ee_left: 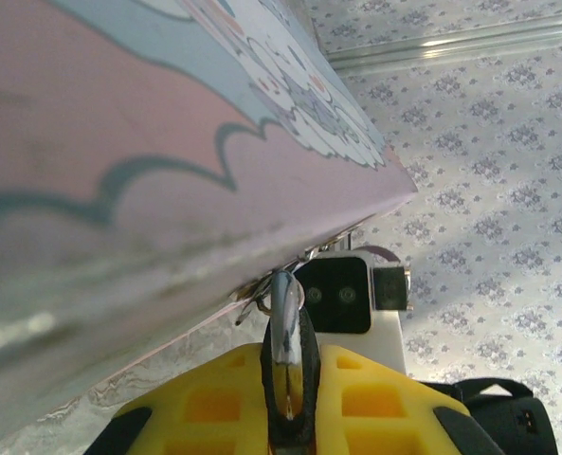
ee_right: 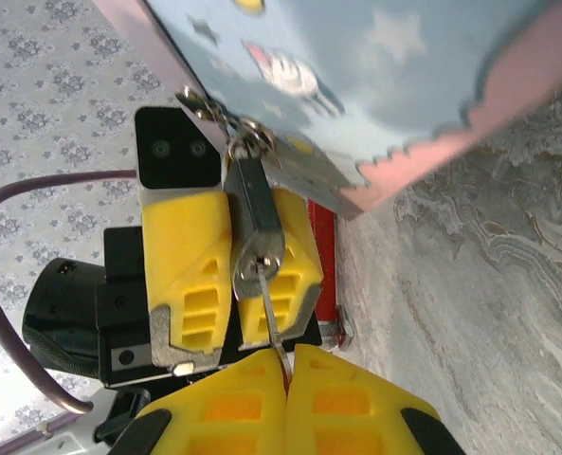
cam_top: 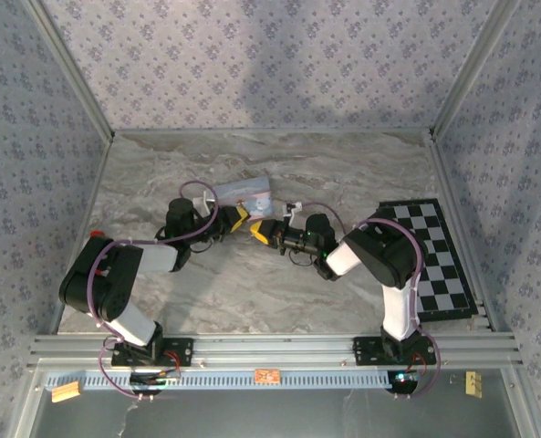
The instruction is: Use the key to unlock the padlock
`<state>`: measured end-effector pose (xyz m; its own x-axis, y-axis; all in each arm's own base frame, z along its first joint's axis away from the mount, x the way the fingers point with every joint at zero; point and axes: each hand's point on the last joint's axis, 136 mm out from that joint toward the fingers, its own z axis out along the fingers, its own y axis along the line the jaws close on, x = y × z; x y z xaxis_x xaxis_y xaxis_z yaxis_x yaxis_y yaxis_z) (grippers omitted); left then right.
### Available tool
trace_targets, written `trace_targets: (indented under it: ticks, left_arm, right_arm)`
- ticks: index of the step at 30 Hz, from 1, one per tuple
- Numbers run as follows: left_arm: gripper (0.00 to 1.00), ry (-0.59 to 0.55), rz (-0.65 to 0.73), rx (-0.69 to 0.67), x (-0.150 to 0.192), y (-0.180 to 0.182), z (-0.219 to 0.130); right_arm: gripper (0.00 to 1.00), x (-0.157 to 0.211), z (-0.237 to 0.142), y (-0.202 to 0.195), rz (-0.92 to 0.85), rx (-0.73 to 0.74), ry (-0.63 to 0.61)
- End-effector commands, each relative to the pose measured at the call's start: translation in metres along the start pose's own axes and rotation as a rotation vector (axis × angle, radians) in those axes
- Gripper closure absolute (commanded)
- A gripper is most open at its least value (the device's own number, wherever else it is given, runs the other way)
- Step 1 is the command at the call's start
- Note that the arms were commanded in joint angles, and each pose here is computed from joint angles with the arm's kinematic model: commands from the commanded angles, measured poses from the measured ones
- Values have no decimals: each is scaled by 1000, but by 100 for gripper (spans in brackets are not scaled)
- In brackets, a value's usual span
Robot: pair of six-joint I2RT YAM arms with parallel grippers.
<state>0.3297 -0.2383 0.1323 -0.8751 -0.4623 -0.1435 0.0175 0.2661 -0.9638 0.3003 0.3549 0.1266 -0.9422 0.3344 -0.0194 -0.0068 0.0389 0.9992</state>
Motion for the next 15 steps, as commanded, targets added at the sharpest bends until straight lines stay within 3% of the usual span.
trace_targets:
  ticks: [1,15]
  left_arm:
    - [100,81,48,66,15,-24,-3]
    - [100,63,54,63,12,-26,-4]
  right_arm:
    - [100,-4,1,9,-30,-33,9]
    - [100,-4,-3,-1,-21,-7,-12]
